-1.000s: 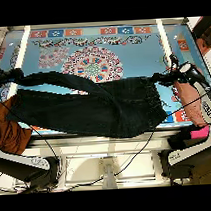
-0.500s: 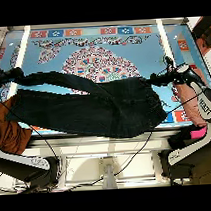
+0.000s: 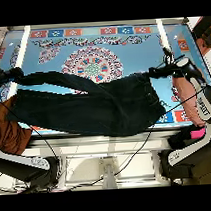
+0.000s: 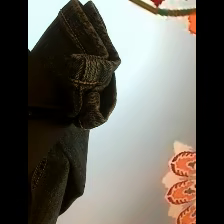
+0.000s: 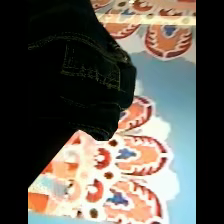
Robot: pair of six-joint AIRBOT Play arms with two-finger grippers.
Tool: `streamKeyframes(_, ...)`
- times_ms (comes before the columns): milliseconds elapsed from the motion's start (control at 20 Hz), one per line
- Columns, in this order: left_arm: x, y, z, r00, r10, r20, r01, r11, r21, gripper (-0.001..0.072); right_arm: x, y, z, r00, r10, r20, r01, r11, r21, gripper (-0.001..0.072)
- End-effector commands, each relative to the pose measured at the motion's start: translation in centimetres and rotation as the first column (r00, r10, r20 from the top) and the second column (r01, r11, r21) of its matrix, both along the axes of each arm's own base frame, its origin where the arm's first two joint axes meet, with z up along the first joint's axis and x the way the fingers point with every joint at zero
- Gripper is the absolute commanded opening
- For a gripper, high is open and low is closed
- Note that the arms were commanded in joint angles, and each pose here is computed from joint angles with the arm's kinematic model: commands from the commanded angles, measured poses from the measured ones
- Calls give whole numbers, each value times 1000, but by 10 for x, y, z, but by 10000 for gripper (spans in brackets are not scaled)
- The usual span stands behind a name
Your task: Fold the clothes and pants, and hang the long-sleeved shirts on hangers.
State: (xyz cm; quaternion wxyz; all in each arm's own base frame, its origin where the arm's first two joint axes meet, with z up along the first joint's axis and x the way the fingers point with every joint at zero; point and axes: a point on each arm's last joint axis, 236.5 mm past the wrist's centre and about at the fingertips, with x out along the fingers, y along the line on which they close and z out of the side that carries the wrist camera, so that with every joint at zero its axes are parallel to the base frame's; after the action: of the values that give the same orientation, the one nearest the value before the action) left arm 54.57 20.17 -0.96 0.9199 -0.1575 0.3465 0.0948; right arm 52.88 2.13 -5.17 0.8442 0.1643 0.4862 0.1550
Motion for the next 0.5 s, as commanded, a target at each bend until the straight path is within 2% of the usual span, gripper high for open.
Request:
streamKeyframes(0, 2, 5, 14, 999, 12, 33, -13, 1000, 21, 32, 36, -11, 47, 991, -39, 132, 42, 999, -23, 34)
streamKeyframes(100, 3, 6, 26, 998, 16, 57, -18, 999, 35, 32, 48, -25, 59, 983, -83, 167, 94, 994, -60, 33)
streamKeyframes(200, 8, 17, 55, 992, 15, 128, -30, 992, 119, 31, 51, -45, 60, 979, -122, 164, 144, 981, -127, 33)
streamKeyframes(350, 15, 46, 133, 943, 49, 330, -150, 946, 286, 31, 47, -70, 56, 974, -175, 146, 202, 958, -202, 33)
streamKeyframes(450, 11, 53, 172, 906, 64, 419, -214, 922, 322, 31, 47, -74, 57, 971, -190, 147, 218, 954, -205, 33)
